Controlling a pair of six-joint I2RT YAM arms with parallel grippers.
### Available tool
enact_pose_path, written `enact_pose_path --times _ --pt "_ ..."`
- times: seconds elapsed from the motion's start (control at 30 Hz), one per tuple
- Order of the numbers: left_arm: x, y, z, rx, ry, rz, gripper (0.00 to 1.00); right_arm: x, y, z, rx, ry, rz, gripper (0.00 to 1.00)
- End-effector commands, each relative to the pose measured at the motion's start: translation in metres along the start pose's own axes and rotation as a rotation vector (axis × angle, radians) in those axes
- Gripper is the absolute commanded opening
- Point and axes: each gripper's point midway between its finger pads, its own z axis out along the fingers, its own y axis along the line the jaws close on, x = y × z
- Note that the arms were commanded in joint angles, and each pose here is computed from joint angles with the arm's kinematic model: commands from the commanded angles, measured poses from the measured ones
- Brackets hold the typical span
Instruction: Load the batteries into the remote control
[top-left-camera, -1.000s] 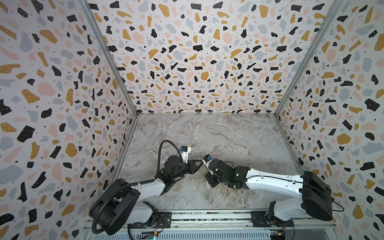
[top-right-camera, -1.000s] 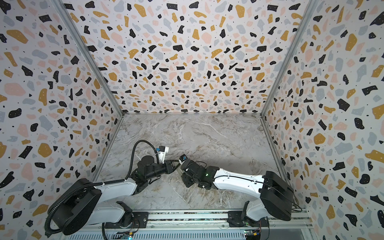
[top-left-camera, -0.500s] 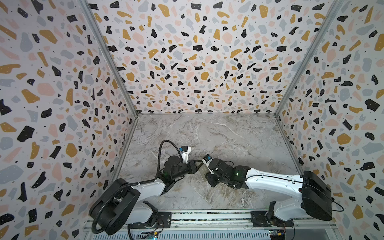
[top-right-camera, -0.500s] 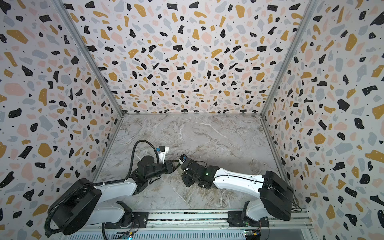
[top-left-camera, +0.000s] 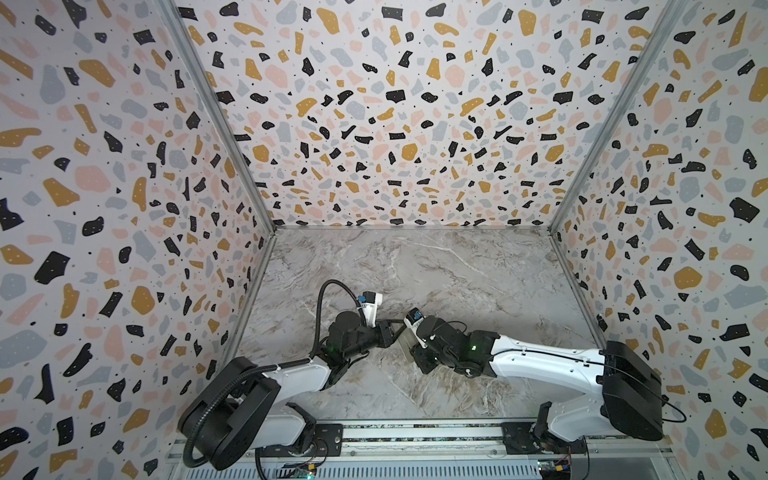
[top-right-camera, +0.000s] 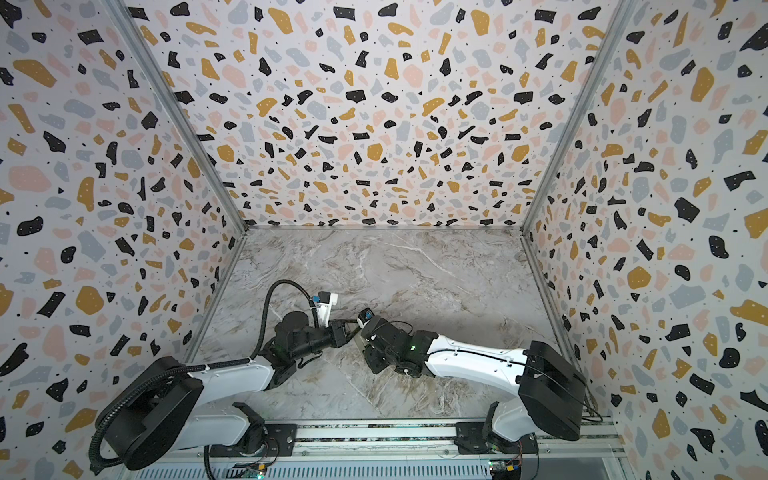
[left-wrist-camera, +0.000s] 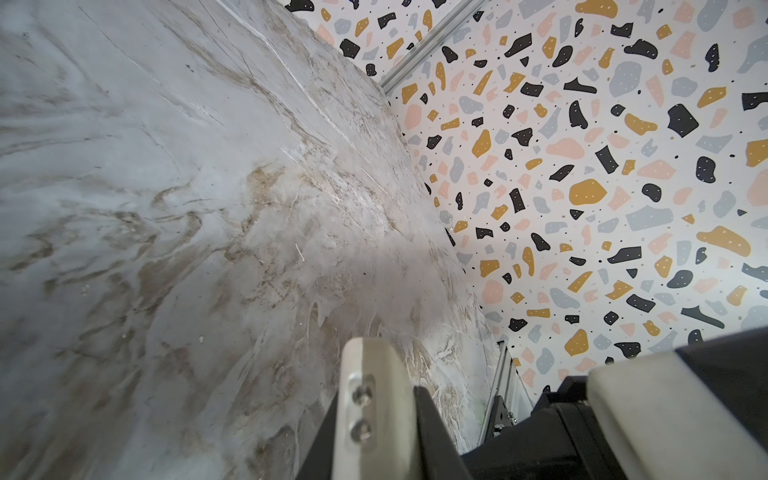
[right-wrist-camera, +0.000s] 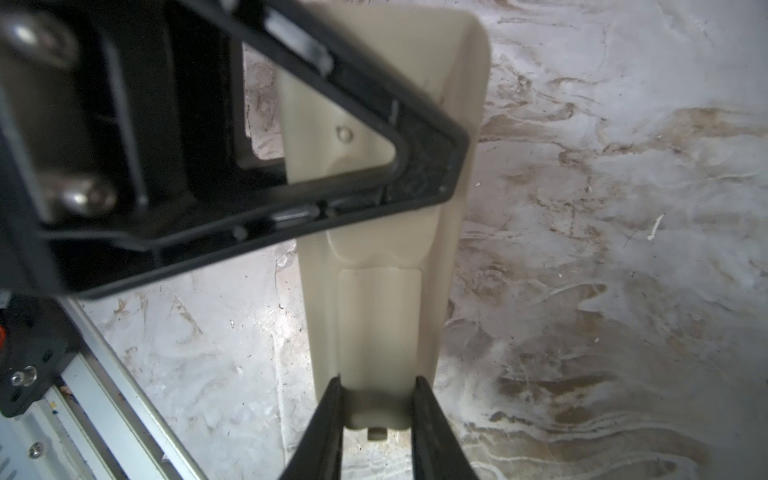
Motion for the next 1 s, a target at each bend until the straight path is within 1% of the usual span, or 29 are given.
enact_pose_path --times 0.0,0.57,0.8,0.97 --pt "-0.002 -0.024 0.002 0.098 0.000 0.031 0.00 -0.032 0.004 -0.010 -0.006 -0.090 0.005 0.24" --pt "0.000 -0.021 0.001 0.090 -0.005 0.019 0.00 -0.039 0.004 -0.017 -0.022 -0.128 0.017 0.42" --pt "0.002 -0.017 0.004 0.081 0.006 0.023 0.00 -0.043 0.002 -0.028 -0.023 -0.158 0.023 0.51" --pt "0.005 -0.014 0.004 0.084 0.003 0.007 0.00 -0.038 -0.001 -0.036 -0.017 -0.161 0.034 0.55"
